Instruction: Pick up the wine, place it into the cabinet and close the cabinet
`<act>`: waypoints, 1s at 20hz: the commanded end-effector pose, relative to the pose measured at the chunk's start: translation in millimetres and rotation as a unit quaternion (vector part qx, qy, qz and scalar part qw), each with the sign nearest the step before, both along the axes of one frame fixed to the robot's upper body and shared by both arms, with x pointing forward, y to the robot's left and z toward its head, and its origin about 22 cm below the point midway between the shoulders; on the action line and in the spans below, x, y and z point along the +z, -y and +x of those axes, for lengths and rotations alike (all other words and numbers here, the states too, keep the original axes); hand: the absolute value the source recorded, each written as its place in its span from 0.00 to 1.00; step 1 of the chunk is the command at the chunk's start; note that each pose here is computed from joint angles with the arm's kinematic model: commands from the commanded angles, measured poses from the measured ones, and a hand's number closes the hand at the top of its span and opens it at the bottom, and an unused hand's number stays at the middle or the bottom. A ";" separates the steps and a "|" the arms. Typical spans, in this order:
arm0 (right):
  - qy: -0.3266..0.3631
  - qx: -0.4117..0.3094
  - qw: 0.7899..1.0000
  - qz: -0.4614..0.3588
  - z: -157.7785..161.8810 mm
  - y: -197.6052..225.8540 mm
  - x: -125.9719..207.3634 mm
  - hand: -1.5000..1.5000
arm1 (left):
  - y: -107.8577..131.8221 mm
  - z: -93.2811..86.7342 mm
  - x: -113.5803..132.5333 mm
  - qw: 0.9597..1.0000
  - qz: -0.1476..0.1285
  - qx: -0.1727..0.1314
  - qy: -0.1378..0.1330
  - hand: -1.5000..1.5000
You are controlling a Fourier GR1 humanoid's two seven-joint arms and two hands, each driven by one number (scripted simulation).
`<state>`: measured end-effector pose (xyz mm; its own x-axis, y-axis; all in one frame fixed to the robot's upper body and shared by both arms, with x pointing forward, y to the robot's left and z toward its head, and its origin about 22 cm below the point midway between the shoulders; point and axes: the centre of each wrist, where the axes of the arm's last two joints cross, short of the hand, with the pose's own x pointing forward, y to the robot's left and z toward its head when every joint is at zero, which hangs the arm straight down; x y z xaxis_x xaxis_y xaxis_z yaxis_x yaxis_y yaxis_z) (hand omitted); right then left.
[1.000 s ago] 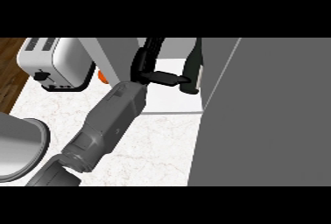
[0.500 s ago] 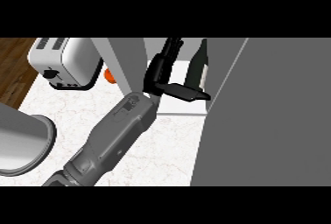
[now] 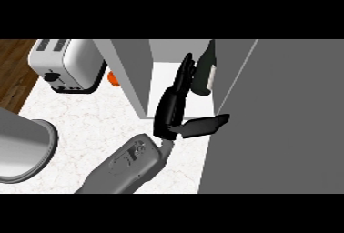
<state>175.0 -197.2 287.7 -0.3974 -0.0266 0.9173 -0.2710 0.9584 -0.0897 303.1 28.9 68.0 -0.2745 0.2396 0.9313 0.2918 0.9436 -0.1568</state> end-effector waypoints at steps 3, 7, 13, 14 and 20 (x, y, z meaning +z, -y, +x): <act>0.011 0.000 1.000 0.008 -13.7 -1.9 0.2 0.00 | 8.0 -55.4 10.5 0.997 -0.070 -0.002 -0.014 0.00; 0.014 -0.001 1.000 0.004 0.0 1.8 8.3 0.00 | 8.9 -98.6 14.6 0.995 -0.101 0.005 -0.026 0.00; 0.011 -0.014 1.000 -0.001 -9.0 -4.9 1.8 0.00 | -44.0 -147.9 2.5 0.994 -0.094 -0.035 -0.037 1.00; 0.007 -0.004 1.000 0.000 -6.8 -7.5 -5.9 0.00 | -37.7 -150.8 11.4 0.995 -0.089 -0.038 -0.028 1.00; -0.021 0.074 0.997 -0.030 -8.5 -8.0 -7.0 1.00 | -75.2 -155.9 -0.6 0.995 -0.086 -0.050 -0.010 1.00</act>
<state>175.2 -194.0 284.9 -0.3998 -0.0129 0.9165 -0.2867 0.9515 -0.1116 160.0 88.7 71.0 -0.2078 0.4201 0.8834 0.3545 0.8740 -0.3323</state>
